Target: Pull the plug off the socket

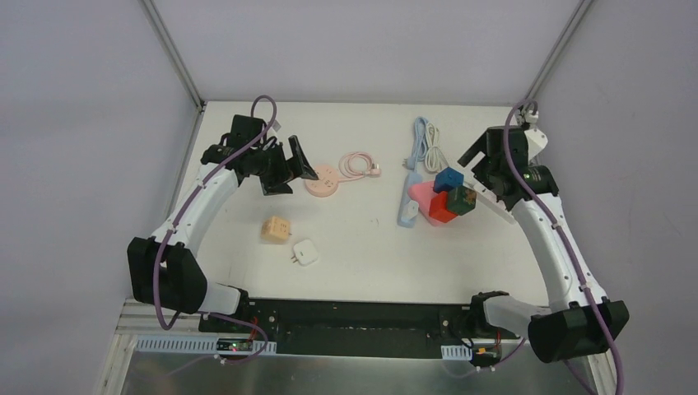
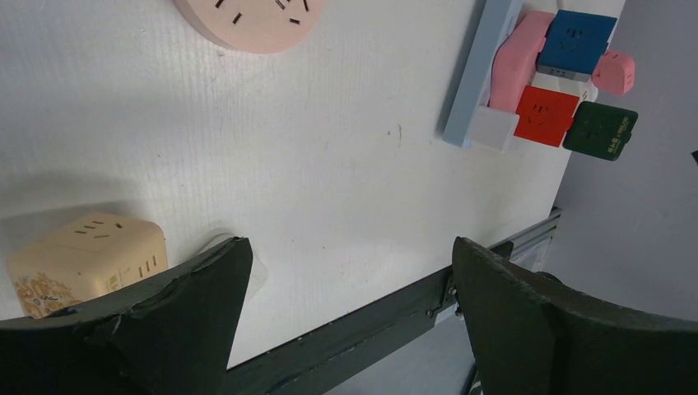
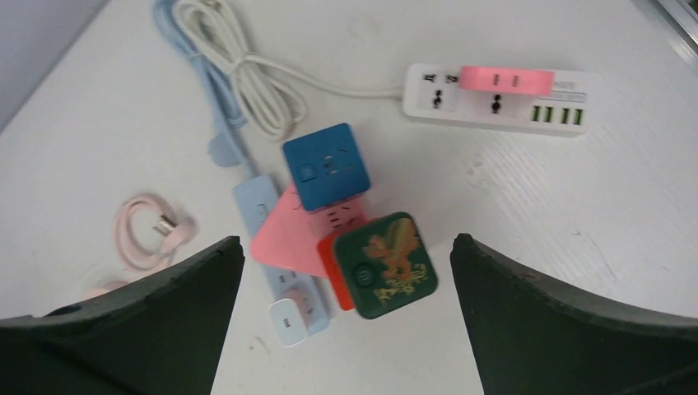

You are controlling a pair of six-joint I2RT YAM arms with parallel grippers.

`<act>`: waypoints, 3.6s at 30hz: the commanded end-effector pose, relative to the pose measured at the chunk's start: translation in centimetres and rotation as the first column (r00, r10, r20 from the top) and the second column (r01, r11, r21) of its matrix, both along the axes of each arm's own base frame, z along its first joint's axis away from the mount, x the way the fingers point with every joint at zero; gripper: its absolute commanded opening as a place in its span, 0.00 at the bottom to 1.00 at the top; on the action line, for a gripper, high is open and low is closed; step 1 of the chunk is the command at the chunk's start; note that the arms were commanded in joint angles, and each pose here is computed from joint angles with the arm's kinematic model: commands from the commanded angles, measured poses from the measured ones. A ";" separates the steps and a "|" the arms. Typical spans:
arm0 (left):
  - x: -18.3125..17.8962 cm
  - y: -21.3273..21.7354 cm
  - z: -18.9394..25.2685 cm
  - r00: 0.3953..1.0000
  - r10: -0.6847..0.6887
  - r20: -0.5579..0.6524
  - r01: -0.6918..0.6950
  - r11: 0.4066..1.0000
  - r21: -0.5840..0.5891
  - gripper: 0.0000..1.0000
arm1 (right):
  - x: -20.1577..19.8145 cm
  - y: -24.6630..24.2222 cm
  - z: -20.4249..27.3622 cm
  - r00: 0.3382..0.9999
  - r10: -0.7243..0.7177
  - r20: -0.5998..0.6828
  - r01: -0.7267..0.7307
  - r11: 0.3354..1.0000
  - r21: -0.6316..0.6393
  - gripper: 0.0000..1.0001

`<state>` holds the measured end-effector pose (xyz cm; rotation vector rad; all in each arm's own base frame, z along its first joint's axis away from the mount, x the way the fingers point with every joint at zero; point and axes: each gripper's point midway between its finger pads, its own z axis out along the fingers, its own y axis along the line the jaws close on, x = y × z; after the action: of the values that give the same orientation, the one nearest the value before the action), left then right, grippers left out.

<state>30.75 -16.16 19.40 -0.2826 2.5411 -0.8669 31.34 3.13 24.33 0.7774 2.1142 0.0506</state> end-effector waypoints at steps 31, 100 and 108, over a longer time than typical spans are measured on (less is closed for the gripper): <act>-0.3 -6.2 -0.2 0.990 -0.137 -0.028 0.136 0.989 -0.052 0.93 | -3.2 11.1 -11.0 0.860 0.460 -0.220 -0.387 0.870 0.306 0.46; -5.0 -16.0 -18.1 0.819 -0.464 -0.337 0.557 0.783 0.276 0.21 | -1.9 14.9 -6.6 0.800 0.588 -0.119 -0.573 0.808 0.139 0.00; -5.6 -15.2 -18.7 0.811 -0.460 -0.361 0.567 0.771 0.291 0.19 | -1.8 14.1 -5.2 0.875 0.470 -0.117 -0.400 0.838 0.371 0.00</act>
<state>29.98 -38.81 9.62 0.4194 2.6947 -0.9771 27.46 17.09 13.82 0.3252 2.6200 0.4121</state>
